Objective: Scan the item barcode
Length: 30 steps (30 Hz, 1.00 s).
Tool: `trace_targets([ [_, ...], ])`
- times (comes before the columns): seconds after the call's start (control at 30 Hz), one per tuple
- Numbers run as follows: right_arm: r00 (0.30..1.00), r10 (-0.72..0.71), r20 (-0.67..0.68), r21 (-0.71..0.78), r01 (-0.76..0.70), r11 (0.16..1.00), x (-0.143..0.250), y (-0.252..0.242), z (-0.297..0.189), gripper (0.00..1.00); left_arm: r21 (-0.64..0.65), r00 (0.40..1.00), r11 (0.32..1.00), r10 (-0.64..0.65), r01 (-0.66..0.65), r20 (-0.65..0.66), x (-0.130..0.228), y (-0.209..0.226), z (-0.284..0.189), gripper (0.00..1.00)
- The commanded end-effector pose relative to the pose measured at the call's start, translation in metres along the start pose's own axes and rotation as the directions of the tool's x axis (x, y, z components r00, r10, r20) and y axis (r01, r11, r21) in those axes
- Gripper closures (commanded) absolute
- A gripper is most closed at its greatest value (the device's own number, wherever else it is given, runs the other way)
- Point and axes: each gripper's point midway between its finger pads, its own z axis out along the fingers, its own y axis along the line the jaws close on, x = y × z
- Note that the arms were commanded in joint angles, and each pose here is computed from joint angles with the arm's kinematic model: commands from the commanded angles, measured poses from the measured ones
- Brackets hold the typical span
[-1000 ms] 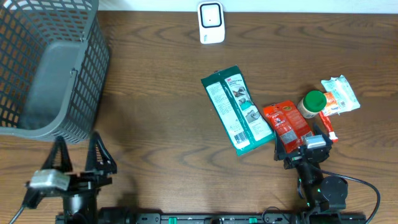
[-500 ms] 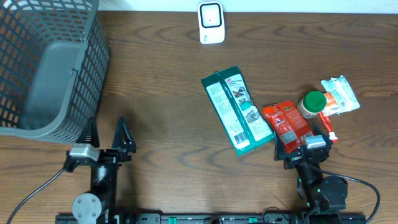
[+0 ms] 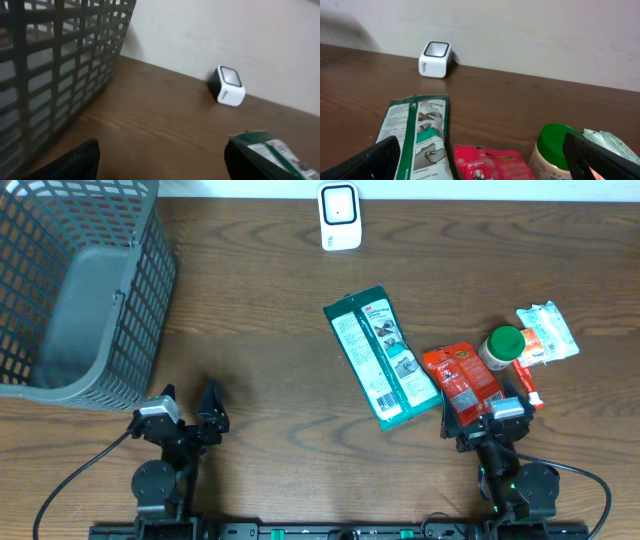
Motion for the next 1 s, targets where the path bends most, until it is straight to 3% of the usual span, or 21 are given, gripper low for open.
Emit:
trace_targets([
  [0.0, 1.0, 0.009, 0.0, 0.013, -0.009, 1.0, 0.001, -0.003, 0.0, 0.01, 0.002, 0.991, 0.992, 0.128, -0.128, -0.045, 0.013, 0.003, 0.0, 0.2],
  [0.27, 1.0, 0.009, 0.0, 0.013, -0.009, 1.0, 0.001, -0.003, 0.0, 0.01, 0.073, 0.949, 0.948, 0.312, -0.309, -0.041, 0.015, -0.008, -0.001, 0.2],
  [0.97, 1.0, 0.009, 0.0, 0.013, -0.009, 1.0, 0.001, -0.003, 0.0, 0.01, 0.073, 0.948, 0.948, 0.315, -0.311, -0.041, 0.015, -0.008, 0.0, 0.2],
])
